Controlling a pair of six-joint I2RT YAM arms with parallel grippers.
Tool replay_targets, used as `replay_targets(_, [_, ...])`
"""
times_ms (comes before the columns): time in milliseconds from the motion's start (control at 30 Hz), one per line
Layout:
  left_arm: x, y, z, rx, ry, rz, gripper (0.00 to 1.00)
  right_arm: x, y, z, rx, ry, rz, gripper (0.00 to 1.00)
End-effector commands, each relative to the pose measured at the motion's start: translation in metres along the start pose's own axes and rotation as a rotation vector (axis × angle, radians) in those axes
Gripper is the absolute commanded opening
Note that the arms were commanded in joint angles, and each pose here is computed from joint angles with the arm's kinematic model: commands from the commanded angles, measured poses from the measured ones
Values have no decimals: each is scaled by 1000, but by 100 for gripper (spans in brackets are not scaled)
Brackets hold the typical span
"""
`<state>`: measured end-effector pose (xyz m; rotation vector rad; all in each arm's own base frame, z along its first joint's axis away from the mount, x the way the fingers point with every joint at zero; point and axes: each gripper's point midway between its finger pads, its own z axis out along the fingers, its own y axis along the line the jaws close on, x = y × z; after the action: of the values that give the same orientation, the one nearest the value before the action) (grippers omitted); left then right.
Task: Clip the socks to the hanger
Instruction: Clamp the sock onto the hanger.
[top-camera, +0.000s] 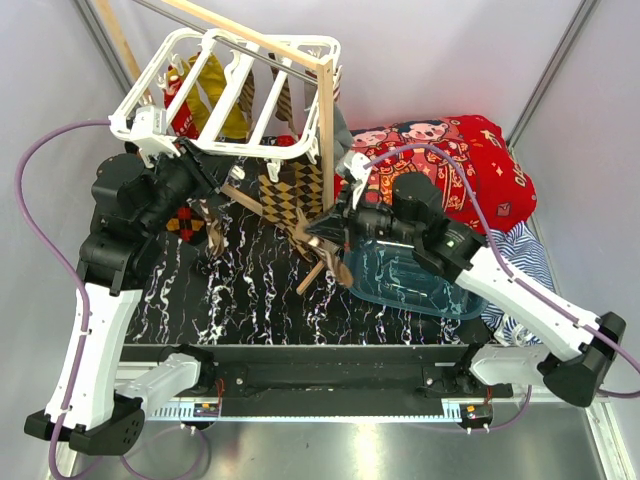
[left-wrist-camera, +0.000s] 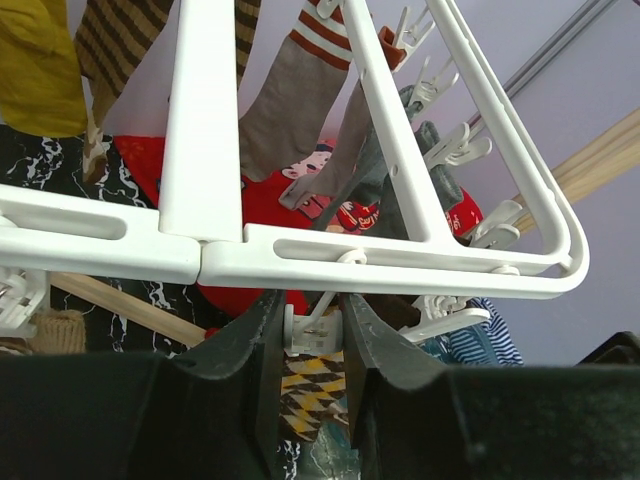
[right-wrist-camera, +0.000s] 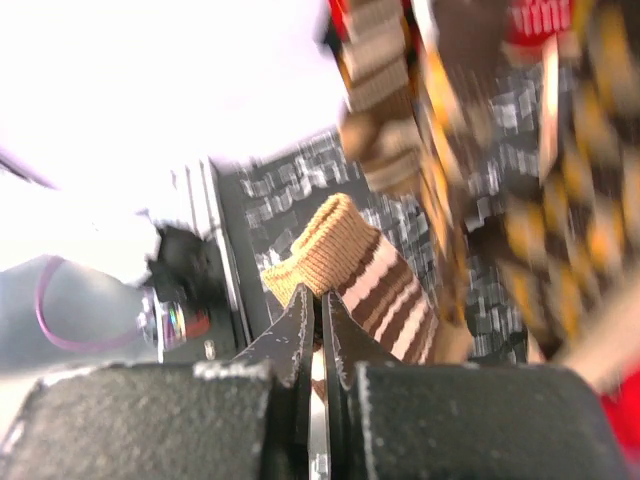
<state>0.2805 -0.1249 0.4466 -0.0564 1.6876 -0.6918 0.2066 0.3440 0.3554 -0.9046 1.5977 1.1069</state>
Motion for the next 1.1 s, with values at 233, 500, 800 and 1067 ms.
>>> replay_targets(233, [-13, -15, -9, 47, -26, -22, 0, -95, 54, 61, -203, -297, -123, 0])
replay_targets(500, [-13, -19, -15, 66, -29, -27, 0, -96, 14, 98, -48, -346, -110, 0])
replay_targets(800, [-10, -18, -20, 67, -31, -28, 0, -85, -15, 120, 58, -333, -80, 0])
replay_targets(1067, [-6, -18, -17, 75, -26, -33, 0, -89, -17, 122, 65, -336, -84, 0])
